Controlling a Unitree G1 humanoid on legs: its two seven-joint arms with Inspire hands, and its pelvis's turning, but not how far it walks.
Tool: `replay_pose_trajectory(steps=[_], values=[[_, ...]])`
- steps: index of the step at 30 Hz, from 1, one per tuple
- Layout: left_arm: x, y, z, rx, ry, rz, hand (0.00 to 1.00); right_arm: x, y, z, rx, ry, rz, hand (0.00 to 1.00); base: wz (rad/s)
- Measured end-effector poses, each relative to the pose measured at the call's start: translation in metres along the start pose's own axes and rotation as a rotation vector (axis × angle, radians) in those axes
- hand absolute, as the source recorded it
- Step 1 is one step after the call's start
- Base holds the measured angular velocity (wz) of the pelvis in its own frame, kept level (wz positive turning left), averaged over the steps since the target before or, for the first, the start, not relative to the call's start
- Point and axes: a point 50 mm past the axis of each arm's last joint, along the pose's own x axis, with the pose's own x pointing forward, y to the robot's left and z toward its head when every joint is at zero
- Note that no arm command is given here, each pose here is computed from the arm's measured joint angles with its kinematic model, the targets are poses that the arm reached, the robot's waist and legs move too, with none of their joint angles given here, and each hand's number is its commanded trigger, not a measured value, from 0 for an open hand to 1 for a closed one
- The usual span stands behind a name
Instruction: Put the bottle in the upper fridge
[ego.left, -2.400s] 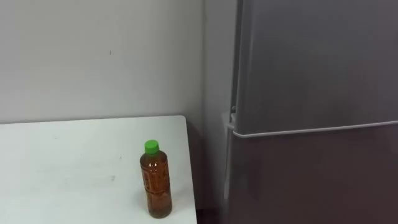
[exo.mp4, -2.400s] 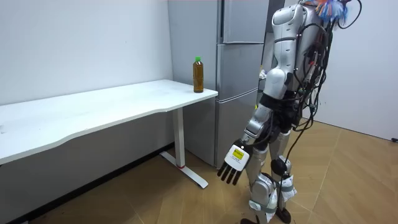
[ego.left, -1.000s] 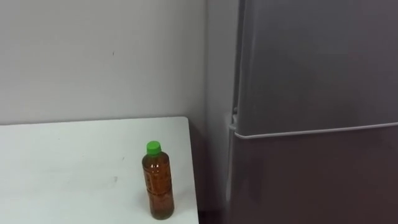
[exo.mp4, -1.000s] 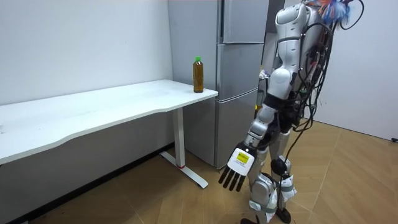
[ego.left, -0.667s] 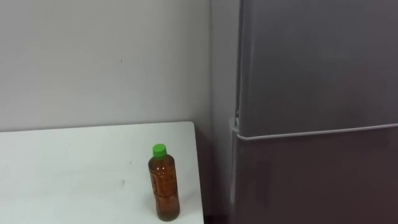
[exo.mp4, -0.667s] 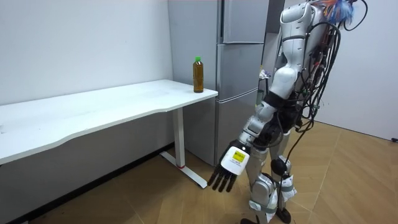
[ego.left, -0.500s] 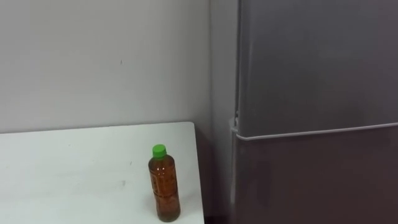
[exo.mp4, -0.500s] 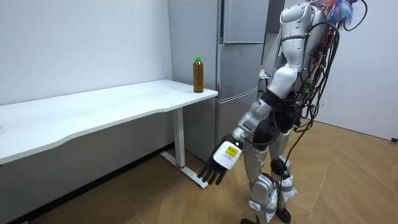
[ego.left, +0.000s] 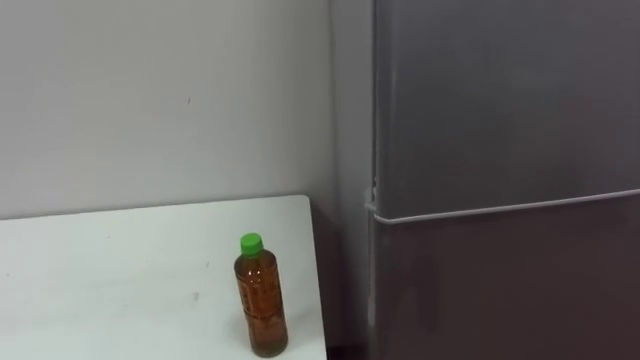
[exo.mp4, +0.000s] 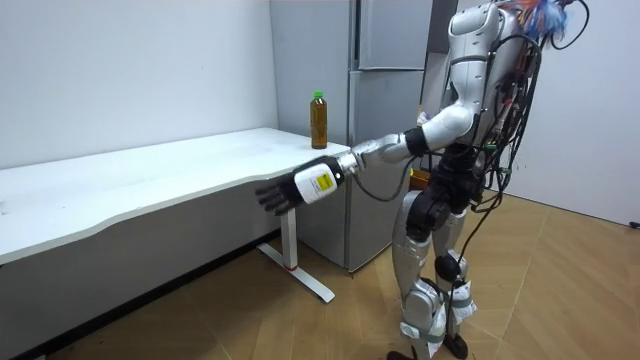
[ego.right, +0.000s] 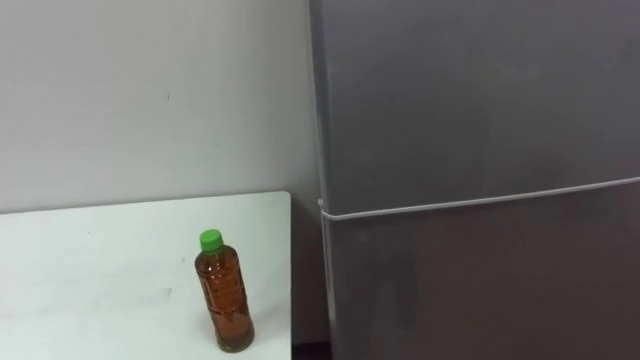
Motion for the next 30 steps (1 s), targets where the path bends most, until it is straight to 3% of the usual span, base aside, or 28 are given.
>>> replay_pose_trajectory(steps=[6,11,21,30], values=[[-0.006,-0.017,0.045,-0.105,-0.170,-0.047,0.00,-0.003,0.001,-0.011,0.013,0.021,-0.001,0.00,0.00],[-0.014,-0.041,0.074,-0.179,-0.277,-0.141,0.00,-0.002,0.005,-0.011,0.012,0.026,0.007,0.00,0.01],[-0.036,-0.074,0.112,-0.256,-0.431,-0.308,0.00,0.002,0.010,-0.006,-0.003,0.019,0.021,0.00,0.02],[-0.056,-0.115,0.125,-0.281,-0.473,-0.588,0.00,0.004,0.018,-0.001,-0.030,0.014,0.051,0.00,0.00]])
